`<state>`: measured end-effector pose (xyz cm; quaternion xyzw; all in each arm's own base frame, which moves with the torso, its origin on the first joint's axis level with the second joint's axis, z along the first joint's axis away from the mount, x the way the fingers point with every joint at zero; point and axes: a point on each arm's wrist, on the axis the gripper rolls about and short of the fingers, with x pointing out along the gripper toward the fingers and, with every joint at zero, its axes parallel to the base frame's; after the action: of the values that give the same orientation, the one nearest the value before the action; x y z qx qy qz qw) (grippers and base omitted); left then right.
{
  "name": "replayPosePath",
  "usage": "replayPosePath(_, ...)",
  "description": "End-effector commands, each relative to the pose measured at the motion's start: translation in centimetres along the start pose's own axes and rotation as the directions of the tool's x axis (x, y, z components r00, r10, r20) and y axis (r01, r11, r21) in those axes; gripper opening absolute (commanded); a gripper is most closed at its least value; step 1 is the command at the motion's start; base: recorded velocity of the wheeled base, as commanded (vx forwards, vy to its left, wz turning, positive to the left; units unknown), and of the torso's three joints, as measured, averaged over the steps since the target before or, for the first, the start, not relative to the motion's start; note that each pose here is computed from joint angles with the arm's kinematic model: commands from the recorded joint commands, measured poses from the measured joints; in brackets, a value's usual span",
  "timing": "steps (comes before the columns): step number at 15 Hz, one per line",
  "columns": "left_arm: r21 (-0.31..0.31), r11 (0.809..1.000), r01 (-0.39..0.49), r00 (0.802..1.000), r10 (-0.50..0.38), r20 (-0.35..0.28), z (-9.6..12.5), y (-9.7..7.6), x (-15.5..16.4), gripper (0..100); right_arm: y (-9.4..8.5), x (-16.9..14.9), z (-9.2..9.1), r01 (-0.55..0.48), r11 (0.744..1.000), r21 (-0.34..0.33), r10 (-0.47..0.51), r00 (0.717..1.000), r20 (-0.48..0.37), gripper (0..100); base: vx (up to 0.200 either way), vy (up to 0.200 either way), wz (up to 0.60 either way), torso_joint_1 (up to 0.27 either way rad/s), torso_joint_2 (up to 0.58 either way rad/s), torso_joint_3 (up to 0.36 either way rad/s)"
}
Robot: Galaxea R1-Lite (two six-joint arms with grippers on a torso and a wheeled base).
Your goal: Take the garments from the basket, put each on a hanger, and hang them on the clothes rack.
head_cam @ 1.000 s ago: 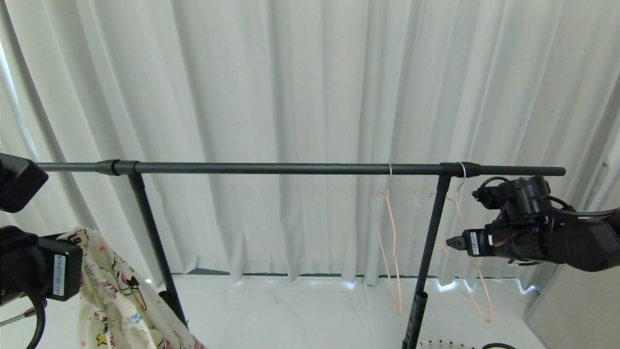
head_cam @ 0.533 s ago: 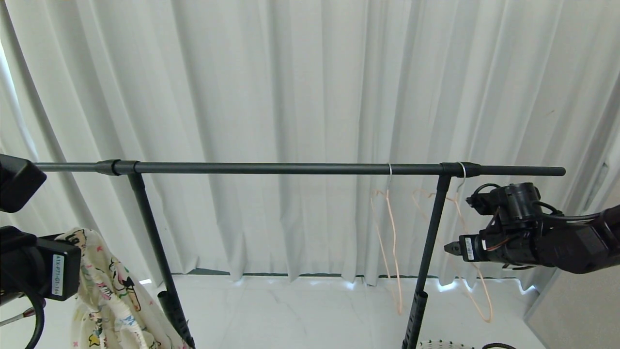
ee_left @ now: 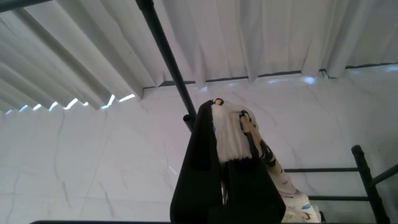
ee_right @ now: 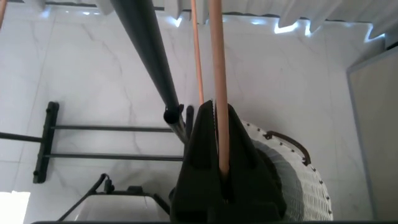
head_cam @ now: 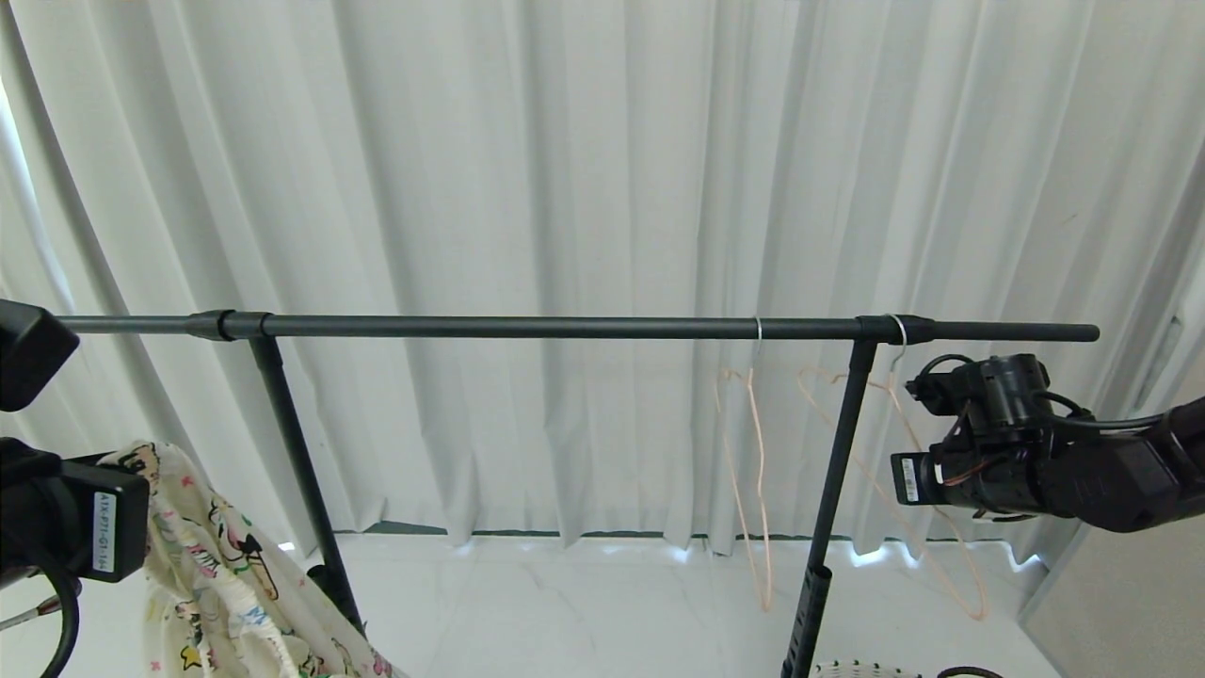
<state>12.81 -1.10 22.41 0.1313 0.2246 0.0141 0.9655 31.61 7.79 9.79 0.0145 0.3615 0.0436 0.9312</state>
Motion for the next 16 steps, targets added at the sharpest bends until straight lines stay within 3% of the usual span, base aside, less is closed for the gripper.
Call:
replayPosePath(1,-0.004,1.0,-0.007,1.0,0.007,0.002,0.0,0.1,-0.1,0,0.1,-0.8,0.4,-0.004,1.0,0.015,0.004,1.0,0.026,0,0.0,0.0,0.0,0.0,0.0,0.0)
replayPosePath(6,-0.027,0.998,-0.048,0.999,0.048,0.001,-0.1,0.8,-0.3,0,0.0,-3.8,1.7,-0.024,0.999,0.023,0.02,0.99,0.142,0,0.0,0.0,0.0,0.0,0.0,0.0)
replayPosePath(9,-0.025,0.999,-0.044,0.999,0.044,0.005,-0.1,0.8,-0.3,0,0.1,-6.7,0.7,-0.05,0.999,0.016,0.046,0.978,0.206,0,0.0,0.0,0.0,0.0,0.0,0.0)
replayPosePath(12,-0.027,0.999,-0.047,0.999,0.047,0.012,0.0,0.9,-0.5,0,0.6,-7.1,-0.9,-0.089,0.996,-0.004,0.086,0.942,0.325,0,0.0,0.0,0.0,0.0,0.0,0.0)
replayPosePath(15,-0.03,0.998,-0.046,0.999,0.047,0.017,0.0,0.9,-0.6,0,0.5,-7.5,-1.9,-0.084,0.996,-0.012,0.083,0.934,0.348,0,0.0,0.0,0.0,0.0,0.0,0.0)
replayPosePath(16,-0.03,0.998,-0.048,0.999,0.048,0.016,0.0,0.9,-0.6,0,0.3,-7.9,-2.2,-0.062,0.998,-0.006,0.059,0.92,0.389,0,0.0,0.0,0.0,0.0,0.0,0.0)
